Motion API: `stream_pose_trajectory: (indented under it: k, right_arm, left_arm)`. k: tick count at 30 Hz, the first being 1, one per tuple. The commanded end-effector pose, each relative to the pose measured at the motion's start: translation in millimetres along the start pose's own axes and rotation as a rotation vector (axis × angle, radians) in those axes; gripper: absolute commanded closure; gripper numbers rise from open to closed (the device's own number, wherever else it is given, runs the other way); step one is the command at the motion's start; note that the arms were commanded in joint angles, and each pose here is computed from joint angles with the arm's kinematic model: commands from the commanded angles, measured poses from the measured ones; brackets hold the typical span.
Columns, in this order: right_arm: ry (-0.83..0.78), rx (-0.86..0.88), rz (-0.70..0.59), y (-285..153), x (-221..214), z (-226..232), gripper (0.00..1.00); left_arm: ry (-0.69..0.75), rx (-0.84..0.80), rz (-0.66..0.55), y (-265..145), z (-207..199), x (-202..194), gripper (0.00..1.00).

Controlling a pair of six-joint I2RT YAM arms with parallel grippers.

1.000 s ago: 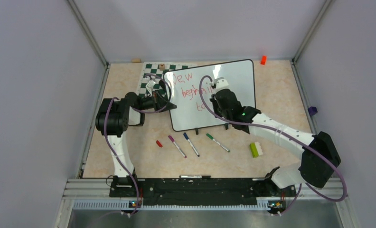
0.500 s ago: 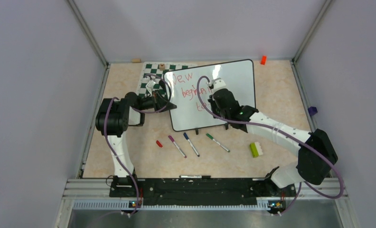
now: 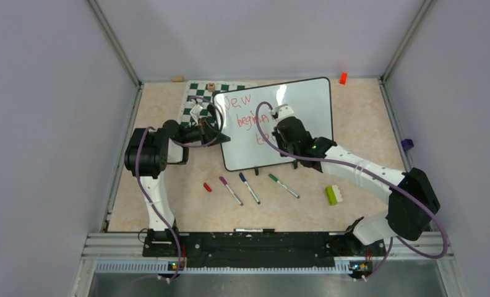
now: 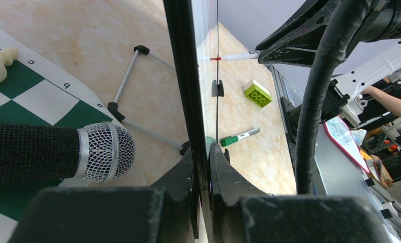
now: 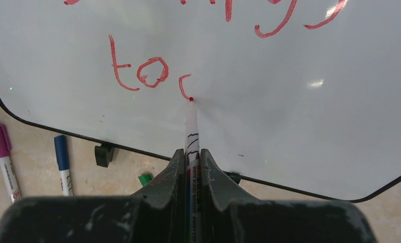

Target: Write a sentence on the whiteboard

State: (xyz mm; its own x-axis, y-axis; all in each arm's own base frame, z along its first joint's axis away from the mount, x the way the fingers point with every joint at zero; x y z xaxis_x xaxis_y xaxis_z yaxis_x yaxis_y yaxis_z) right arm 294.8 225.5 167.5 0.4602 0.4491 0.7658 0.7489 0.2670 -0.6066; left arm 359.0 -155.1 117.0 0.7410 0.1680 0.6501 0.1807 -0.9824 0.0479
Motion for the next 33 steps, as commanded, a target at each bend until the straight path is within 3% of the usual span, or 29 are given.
stream_pose_trajectory:
  k: [1, 19, 33]
  right_arm:
    - [0.020, -0.082, -0.059, -3, 29, -16, 1.00]
    - [0.014, -0.120, -0.108, 5, 61, -21, 1.00]
    - [0.026, -0.066, -0.068, -1, 35, -14, 1.00]
  left_arm:
    - [0.253, -0.038, 0.031, -4, -2, 0, 1.00]
    - [0.255, -0.038, 0.030, -5, -3, 0, 1.00]
    - [0.256, -0.039, 0.031, -4, -3, 0, 1.00]
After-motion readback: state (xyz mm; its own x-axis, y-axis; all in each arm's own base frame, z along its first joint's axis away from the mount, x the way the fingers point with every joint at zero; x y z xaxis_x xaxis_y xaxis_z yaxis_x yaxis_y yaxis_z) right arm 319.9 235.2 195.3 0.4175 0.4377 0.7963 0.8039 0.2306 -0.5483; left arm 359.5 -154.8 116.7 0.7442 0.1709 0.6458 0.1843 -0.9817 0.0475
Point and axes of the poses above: each gripper's point midway between its finger pads, its own y axis out along the fingers, its own z axis along the line the jaws close on, x = y × z, the point moved 3 cm from there along -y, back along the fingers, and after that the axes turned 11 degrees about -y, right-handed, at the moved point
